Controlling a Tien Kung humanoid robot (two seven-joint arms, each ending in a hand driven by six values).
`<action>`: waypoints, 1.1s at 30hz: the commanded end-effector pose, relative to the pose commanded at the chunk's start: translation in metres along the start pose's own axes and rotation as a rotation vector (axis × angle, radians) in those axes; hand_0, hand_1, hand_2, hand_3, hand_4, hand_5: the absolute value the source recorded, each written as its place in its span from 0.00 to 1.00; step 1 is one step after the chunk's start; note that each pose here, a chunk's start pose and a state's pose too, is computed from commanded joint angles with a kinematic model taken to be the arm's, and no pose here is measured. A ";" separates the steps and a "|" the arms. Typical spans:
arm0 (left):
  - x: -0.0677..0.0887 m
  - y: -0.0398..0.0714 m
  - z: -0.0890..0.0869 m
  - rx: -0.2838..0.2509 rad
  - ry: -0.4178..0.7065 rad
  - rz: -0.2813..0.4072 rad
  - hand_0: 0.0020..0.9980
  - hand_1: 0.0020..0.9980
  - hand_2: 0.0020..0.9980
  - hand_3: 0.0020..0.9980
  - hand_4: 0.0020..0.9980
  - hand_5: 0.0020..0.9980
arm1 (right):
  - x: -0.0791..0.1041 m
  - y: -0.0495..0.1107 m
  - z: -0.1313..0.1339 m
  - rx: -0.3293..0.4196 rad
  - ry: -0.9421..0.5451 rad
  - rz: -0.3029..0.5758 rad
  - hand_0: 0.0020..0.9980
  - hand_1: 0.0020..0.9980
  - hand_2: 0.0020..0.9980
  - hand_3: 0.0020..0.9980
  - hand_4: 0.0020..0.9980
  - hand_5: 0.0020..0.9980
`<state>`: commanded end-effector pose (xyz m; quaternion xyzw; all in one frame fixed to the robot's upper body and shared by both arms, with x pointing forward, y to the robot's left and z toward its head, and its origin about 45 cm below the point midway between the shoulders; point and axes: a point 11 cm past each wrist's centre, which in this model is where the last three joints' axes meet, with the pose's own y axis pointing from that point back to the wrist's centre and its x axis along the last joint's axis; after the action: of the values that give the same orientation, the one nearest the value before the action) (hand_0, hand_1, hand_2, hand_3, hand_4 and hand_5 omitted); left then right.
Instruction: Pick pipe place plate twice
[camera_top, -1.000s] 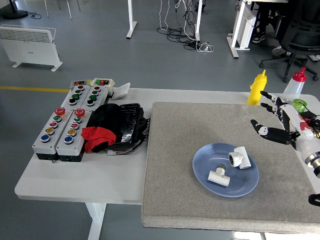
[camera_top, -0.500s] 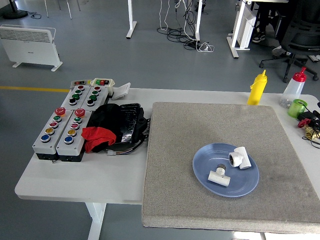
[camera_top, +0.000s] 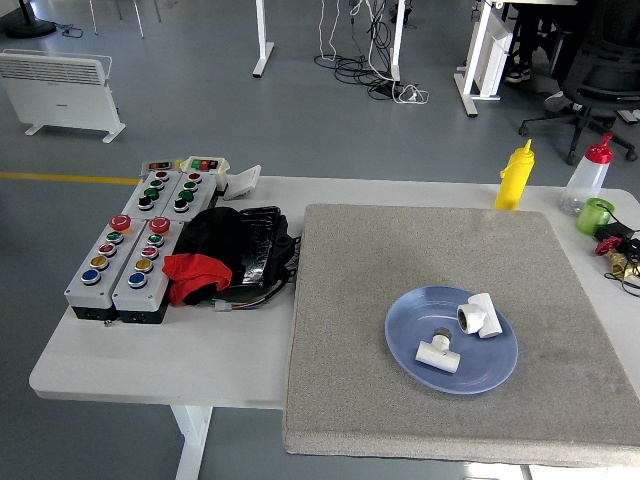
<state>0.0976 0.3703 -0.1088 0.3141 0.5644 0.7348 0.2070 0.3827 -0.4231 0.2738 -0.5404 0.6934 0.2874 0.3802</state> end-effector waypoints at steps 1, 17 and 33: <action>0.000 0.000 0.000 0.000 0.000 0.000 0.74 0.69 0.72 0.76 0.39 1.00 | 0.001 0.000 -0.001 0.004 -0.001 0.003 0.83 0.80 0.86 0.85 0.61 0.43; 0.003 -0.001 -0.005 0.009 -0.003 0.007 0.74 0.69 0.72 0.76 0.39 1.00 | 0.013 0.006 -0.003 0.022 0.018 0.034 0.83 0.79 0.85 0.85 0.60 0.46; 0.009 -0.003 -0.010 0.020 -0.010 0.020 0.74 0.69 0.72 0.76 0.38 1.00 | 0.024 0.010 -0.004 0.064 0.035 0.076 0.82 0.79 0.85 0.85 0.59 0.48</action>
<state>0.0839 0.3705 -0.1112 0.3255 0.5675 0.7297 0.1991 0.3690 -0.4368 0.2556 -0.5063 0.7286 0.2698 0.3741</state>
